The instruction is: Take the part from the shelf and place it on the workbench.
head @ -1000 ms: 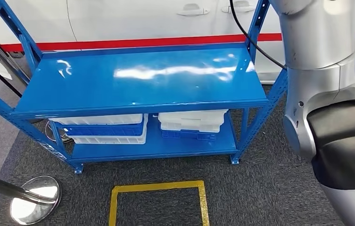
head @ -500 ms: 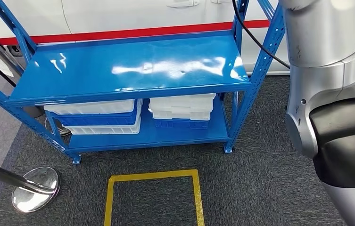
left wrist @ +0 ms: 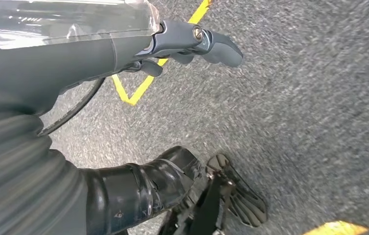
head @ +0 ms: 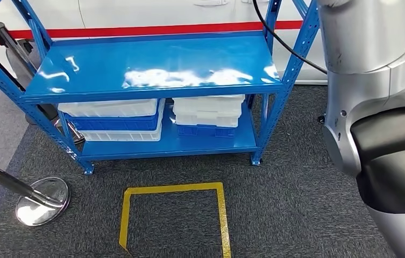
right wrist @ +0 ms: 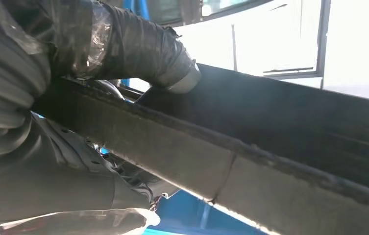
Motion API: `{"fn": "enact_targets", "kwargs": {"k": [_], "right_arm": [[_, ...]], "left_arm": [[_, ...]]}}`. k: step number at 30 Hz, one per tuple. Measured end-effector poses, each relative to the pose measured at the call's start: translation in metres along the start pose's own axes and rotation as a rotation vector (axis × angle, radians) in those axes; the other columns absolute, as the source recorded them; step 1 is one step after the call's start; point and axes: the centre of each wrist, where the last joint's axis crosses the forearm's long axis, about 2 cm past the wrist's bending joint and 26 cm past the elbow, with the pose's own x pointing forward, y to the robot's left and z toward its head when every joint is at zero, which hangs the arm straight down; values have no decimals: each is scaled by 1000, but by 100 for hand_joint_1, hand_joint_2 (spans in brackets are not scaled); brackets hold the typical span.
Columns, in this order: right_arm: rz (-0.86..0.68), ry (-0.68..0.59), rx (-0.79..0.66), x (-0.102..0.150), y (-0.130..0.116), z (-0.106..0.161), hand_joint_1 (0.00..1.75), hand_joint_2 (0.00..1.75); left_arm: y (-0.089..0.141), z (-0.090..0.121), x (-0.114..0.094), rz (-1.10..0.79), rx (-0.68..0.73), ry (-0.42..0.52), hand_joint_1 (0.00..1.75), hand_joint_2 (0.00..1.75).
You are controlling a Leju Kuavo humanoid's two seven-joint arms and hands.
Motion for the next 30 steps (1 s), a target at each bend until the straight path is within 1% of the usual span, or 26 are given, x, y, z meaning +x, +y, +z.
{"fn": "enact_targets", "kwargs": {"k": [12, 26, 30], "right_arm": [[11, 1, -21, 6, -5, -6, 175, 175], [-2, 9, -22, 4, 0, -7, 175, 175], [-9, 10, -12, 3, 6, -7, 175, 175]], "left_arm": [[0, 1, -3, 0, 1, 9, 0, 175], [3, -1, 0, 5, 9, 8, 0, 175], [3, -1, 0, 5, 8, 10, 0, 175]]}}
